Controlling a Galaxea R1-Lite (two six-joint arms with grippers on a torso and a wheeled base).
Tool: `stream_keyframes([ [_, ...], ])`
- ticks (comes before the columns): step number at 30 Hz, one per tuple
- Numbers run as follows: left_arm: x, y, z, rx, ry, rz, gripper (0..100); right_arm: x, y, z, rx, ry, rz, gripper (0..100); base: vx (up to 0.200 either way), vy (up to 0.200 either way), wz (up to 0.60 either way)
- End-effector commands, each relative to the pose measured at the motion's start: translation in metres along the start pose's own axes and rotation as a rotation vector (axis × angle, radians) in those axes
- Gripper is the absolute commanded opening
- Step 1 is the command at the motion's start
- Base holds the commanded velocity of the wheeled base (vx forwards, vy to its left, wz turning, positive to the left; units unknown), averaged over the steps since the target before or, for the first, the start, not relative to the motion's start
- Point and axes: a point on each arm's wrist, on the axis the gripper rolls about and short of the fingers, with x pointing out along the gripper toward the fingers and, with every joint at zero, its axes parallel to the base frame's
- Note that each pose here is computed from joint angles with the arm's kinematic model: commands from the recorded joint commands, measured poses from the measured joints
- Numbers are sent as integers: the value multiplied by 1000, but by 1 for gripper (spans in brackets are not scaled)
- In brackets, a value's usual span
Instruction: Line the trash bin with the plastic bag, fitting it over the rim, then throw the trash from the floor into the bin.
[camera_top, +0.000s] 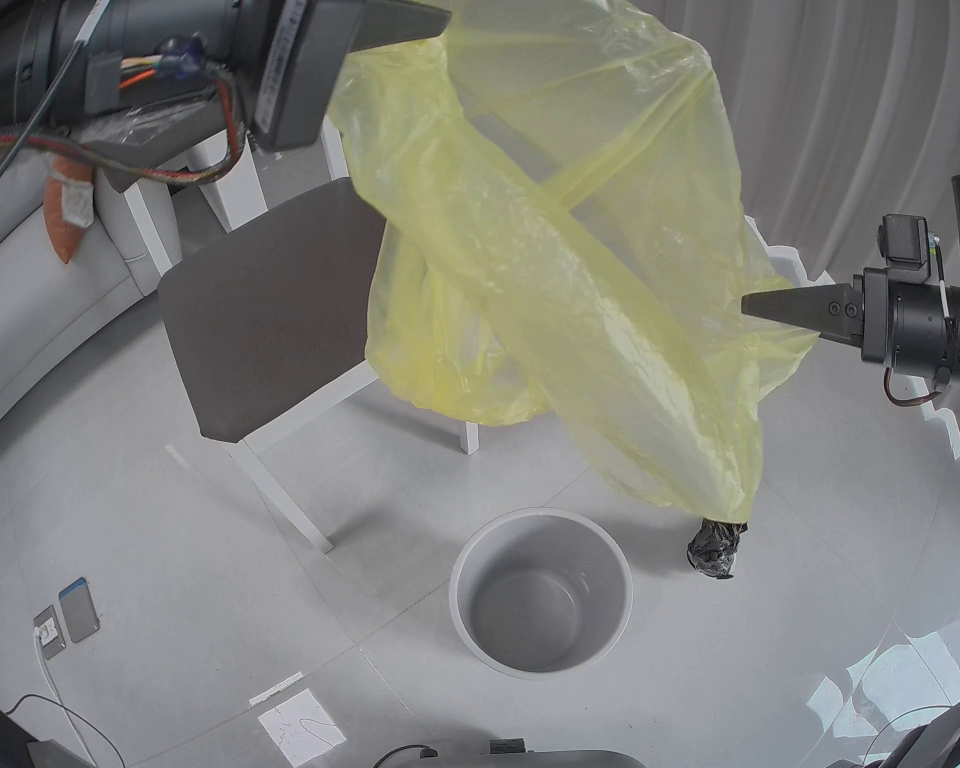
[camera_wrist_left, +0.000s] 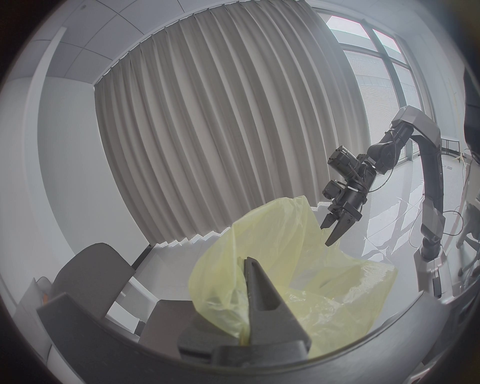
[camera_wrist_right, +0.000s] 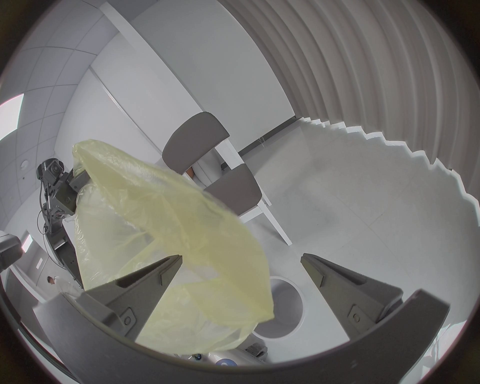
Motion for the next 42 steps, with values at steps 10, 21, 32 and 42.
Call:
stream_keyframes([
  [10,9,2,3,-4,-6,10,0,-3,-1,-7,-1,11,-16,100,0,0,0],
  [21,7,2,3,-7,-8,10,0,17,-9,-1,-10,-33,-34,100,0,0,0],
  [32,11,1,1,-6,-1,2,0,24,-11,-3,-13,-18,-33,100,0,0,0],
  [42,16,4,-3,-7,19,20,0,18,-10,-7,-9,9,-39,0,0,0,0],
])
